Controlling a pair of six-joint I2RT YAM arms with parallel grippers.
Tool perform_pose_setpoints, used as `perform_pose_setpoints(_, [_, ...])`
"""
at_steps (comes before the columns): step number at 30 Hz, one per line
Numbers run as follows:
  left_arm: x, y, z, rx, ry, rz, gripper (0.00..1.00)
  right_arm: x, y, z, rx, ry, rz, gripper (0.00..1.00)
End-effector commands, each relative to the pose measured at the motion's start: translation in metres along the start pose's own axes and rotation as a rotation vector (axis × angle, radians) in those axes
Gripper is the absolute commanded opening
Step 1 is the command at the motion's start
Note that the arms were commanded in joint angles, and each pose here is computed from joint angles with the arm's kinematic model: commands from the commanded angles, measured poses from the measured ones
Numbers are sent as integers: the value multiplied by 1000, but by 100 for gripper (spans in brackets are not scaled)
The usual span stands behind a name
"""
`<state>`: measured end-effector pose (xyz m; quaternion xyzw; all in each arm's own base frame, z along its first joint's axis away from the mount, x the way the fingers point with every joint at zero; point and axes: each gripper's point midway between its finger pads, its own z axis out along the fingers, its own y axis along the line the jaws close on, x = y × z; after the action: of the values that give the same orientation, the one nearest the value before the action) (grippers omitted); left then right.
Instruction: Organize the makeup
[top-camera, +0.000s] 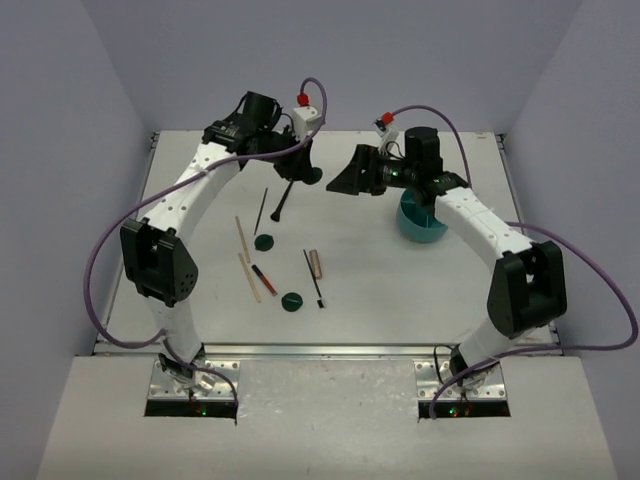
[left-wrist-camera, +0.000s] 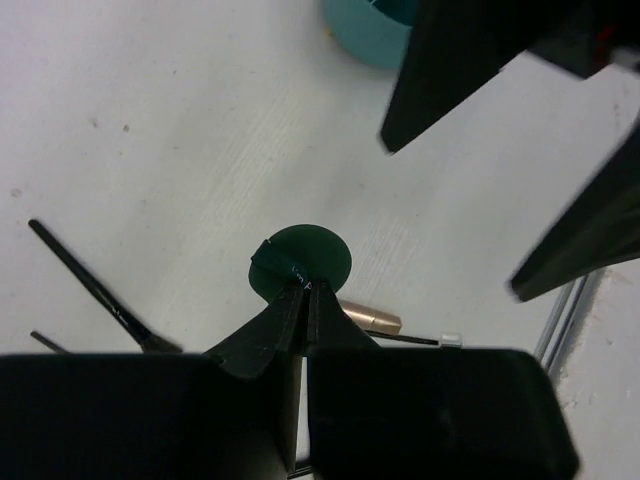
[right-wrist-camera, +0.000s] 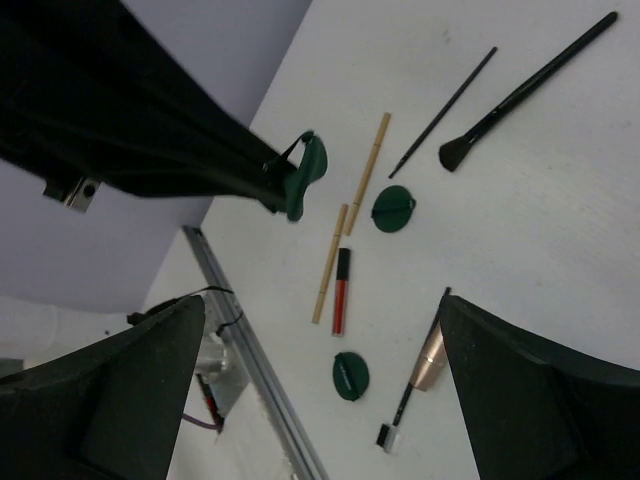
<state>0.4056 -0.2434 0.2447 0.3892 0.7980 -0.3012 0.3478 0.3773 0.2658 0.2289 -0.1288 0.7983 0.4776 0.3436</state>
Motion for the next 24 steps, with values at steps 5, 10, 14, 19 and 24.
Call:
perform_pose_setpoints(5, [-22, -40, -8, 106, -99, 32, 0, -22, 33, 18, -172, -97, 152, 91])
perform_pose_setpoints(10, [-13, -46, -9, 123, -85, 33, 0, -23, 30, 20, -184, -136, 187, 73])
perform_pose_setpoints(14, [-11, -48, -11, 127, -84, 57, 0, -17, 29, 21, -204, -166, 220, 43])
perform_pose_setpoints(19, [-13, -49, -11, 134, -91, 68, 0, -12, 23, 27, -182, -156, 248, 42])
perform_pose_setpoints(24, [-9, -50, -10, 138, -85, 60, 0, -10, 22, 32, -193, -143, 247, 38])
